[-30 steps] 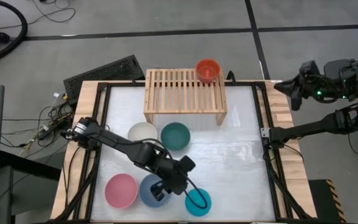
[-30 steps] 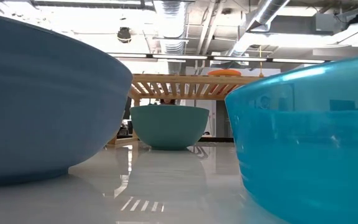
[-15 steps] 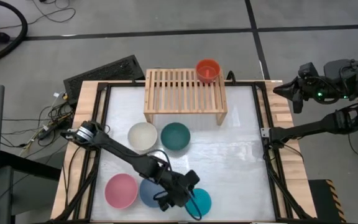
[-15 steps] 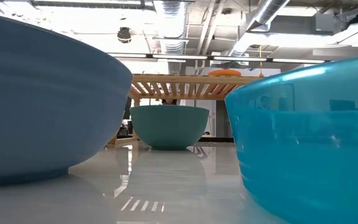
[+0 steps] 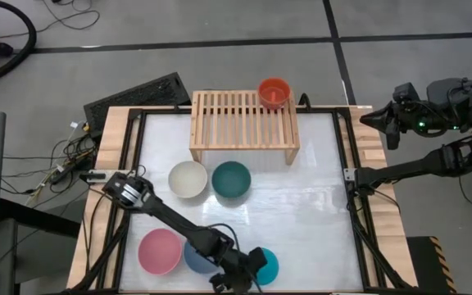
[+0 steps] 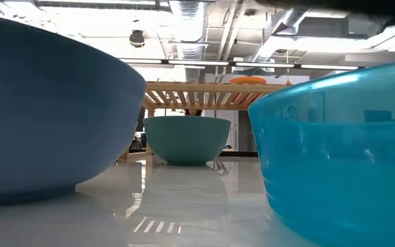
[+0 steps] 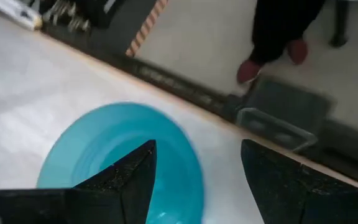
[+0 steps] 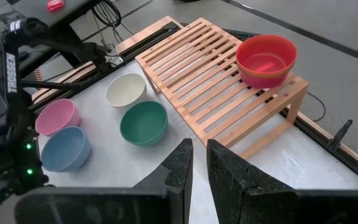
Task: Place and stack bowls onto a shelf
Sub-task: Stack the small blue bowl on top of the small orange bowl
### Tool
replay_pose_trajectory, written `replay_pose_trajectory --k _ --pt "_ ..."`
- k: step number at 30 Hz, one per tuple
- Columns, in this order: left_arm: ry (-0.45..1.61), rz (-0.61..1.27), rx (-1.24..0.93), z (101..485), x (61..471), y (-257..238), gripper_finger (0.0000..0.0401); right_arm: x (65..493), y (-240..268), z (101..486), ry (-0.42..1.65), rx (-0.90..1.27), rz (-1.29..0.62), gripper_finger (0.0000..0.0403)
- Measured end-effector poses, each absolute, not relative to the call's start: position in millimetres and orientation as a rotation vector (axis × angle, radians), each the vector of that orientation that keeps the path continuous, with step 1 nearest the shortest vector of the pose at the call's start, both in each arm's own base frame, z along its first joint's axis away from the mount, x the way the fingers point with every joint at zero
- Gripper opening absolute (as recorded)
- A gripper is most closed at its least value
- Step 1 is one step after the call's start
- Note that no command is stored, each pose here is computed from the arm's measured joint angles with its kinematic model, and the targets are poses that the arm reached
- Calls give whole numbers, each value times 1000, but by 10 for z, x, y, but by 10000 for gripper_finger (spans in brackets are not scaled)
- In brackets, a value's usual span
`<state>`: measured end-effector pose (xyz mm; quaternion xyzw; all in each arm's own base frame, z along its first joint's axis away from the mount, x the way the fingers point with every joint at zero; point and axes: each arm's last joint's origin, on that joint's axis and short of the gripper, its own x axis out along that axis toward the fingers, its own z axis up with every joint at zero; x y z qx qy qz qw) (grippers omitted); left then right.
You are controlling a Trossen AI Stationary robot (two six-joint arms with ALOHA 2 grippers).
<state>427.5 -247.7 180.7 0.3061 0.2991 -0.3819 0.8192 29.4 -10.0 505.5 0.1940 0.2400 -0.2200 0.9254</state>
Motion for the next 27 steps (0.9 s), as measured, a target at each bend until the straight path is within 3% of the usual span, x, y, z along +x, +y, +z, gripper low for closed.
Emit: replay_pose_trajectory --k 11,17,23,27 --pt "825 -743 667 1630 4489 -2556 205 294 -99 5055 491 406 -453 76" --pt "865 -715 616 1605 4499 -2499 135 294 -99 5055 491 407 -453 76" --pt "872 -698 606 1603 4517 -2465 21 294 -99 5055 490 408 -453 76" --pt "871 -686 582 1616 4541 -2431 3 294 -99 5055 488 420 -457 76"
